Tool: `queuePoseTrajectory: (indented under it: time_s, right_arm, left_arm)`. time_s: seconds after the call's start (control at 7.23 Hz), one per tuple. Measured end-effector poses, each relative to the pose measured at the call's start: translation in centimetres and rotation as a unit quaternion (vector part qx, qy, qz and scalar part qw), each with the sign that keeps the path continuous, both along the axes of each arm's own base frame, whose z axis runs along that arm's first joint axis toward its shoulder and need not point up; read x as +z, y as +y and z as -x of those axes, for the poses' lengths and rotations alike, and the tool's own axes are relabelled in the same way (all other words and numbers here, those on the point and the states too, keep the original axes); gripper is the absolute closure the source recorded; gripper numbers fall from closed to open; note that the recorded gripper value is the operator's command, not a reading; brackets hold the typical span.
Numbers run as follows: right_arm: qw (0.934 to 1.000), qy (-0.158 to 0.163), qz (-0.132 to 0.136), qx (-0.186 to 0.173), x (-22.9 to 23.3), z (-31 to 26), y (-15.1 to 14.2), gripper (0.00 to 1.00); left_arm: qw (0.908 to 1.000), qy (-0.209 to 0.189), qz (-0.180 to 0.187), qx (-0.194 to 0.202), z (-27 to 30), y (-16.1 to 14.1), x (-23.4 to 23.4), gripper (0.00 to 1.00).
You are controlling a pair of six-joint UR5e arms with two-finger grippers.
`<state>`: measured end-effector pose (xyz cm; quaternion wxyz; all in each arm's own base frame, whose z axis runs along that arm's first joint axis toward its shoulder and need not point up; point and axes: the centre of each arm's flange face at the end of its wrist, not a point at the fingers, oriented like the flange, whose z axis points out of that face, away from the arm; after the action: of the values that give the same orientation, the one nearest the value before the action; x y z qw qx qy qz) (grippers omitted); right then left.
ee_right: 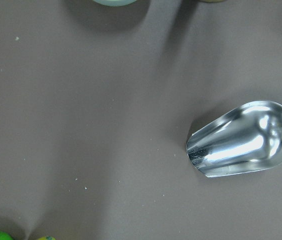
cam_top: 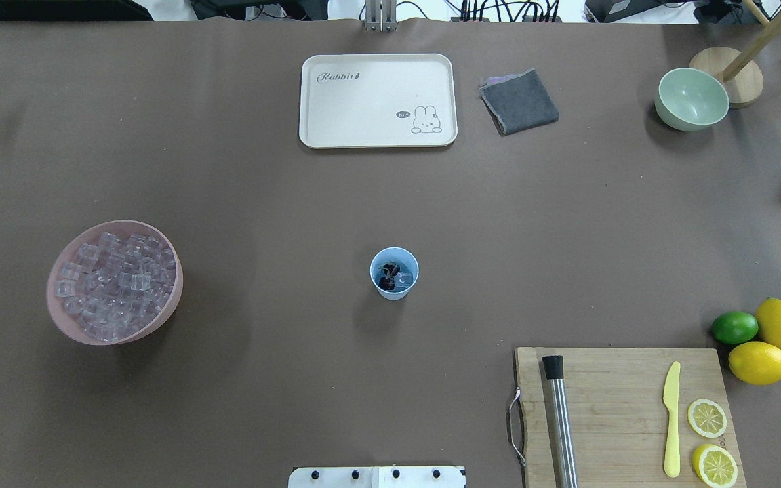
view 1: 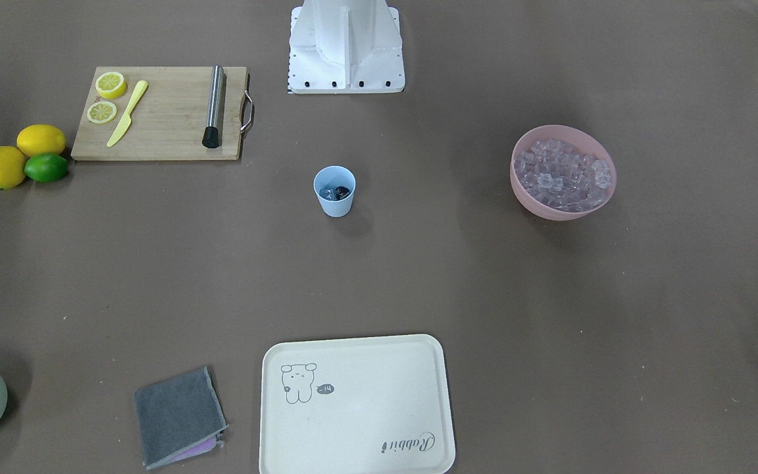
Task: Put ice and cherries in cup
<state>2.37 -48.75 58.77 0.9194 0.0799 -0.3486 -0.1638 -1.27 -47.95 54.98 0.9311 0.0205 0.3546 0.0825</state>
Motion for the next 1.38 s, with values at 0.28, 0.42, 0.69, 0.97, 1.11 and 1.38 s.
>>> queuePoseTrajectory:
  time_s: [0.28, 0.42, 0.69, 0.97, 1.11, 1.38]
  right_arm:
    - [0.9999, -0.011, 0.004, -0.011, 2.0, -0.8, 1.7, 0.0]
    - [0.9997, -0.018, 0.006, -0.013, 2.4, -1.0, 2.5, 0.0]
    - [0.9996, -0.023, 0.011, -0.009, 3.0, -1.6, 3.6, 0.0]
    - [0.9997, -0.023, 0.009, -0.005, 2.9, -2.0, 3.9, 0.0]
    - [0.9997, -0.023, 0.009, -0.005, 2.9, -2.1, 3.9, 0.0]
    - [0.9997, -0.023, 0.01, -0.004, 2.9, -2.2, 4.1, 0.0]
  left_arm:
    - [1.0, -0.001, 0.006, -0.007, 0.7, 0.3, 0.6, 0.02]
    - [0.9999, -0.001, 0.008, -0.011, 1.1, 0.4, 0.7, 0.02]
    - [0.9998, -0.003, 0.01, -0.015, 1.4, 0.5, 0.9, 0.02]
    - [0.9998, -0.005, 0.011, -0.017, 1.6, 0.5, 0.9, 0.02]
    - [0.9998, -0.005, 0.011, -0.018, 1.6, 0.6, 0.9, 0.02]
    - [0.9998, -0.005, 0.01, -0.019, 1.7, 0.7, 0.8, 0.02]
